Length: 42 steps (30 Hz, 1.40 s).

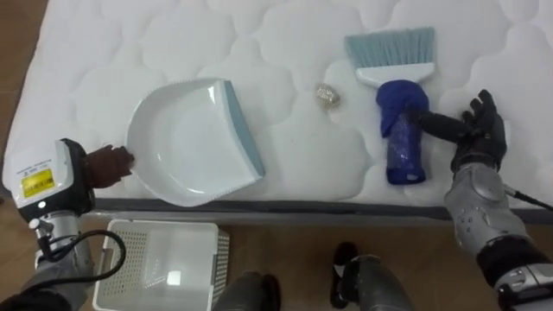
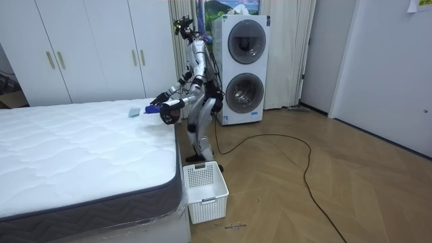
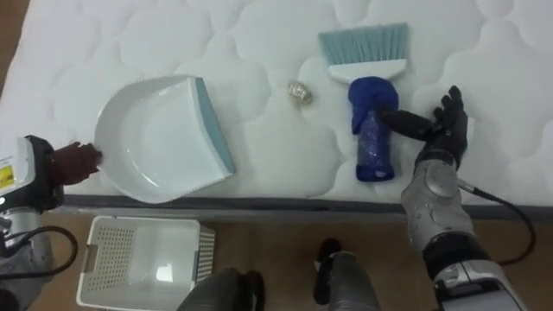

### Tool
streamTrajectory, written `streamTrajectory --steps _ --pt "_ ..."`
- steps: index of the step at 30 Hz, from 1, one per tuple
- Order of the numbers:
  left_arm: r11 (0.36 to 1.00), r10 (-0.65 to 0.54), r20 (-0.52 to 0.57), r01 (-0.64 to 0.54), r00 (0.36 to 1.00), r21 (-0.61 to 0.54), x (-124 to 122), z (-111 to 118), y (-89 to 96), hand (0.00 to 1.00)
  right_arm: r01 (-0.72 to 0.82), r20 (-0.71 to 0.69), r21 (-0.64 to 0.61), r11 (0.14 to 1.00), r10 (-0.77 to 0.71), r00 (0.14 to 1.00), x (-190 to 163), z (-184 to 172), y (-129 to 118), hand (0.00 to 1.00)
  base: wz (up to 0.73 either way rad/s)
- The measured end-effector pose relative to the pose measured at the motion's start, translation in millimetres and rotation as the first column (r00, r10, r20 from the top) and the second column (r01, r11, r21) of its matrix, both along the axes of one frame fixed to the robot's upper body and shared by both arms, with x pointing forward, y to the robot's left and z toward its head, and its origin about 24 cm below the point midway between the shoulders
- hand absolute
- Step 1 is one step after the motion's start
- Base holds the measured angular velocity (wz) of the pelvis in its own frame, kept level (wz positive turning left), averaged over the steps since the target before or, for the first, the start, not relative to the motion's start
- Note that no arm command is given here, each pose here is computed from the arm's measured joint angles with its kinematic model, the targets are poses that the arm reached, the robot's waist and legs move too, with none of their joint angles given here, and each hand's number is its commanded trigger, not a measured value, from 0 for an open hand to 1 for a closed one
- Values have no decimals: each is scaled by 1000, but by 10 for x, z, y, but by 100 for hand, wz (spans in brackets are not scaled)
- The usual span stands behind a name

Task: Clean bed

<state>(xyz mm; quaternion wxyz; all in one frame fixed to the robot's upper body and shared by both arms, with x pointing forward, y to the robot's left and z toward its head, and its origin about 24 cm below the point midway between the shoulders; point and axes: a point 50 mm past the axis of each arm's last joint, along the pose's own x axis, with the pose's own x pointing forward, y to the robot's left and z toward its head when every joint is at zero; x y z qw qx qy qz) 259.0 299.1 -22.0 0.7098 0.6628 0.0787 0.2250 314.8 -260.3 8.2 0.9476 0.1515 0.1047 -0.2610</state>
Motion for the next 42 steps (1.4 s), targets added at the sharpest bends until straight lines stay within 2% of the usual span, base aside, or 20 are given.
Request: streamTrajectory --steps 7,23,26,34,42 --pt "1000 8 -6 -8 1000 7 7 6 1 100 -13 21 44 999 12 1000 5 1 1 0 -1" --pt "1000 -1 -54 2 999 29 -41 -48 0 100 -164 -49 -181 970 158 986 22 -23 157 0 -2" --pt "1000 -6 -58 7 998 16 -39 -73 -43 100 -181 -63 -186 966 172 983 21 -37 180 0 0" --pt "997 -76 -98 75 992 -23 -19 -169 -239 100 -337 -155 -343 877 301 941 23 -93 367 0 0" --pt "987 -150 -98 144 984 -73 13 -215 -413 100 -434 -174 -336 836 398 901 29 -162 641 0 0"
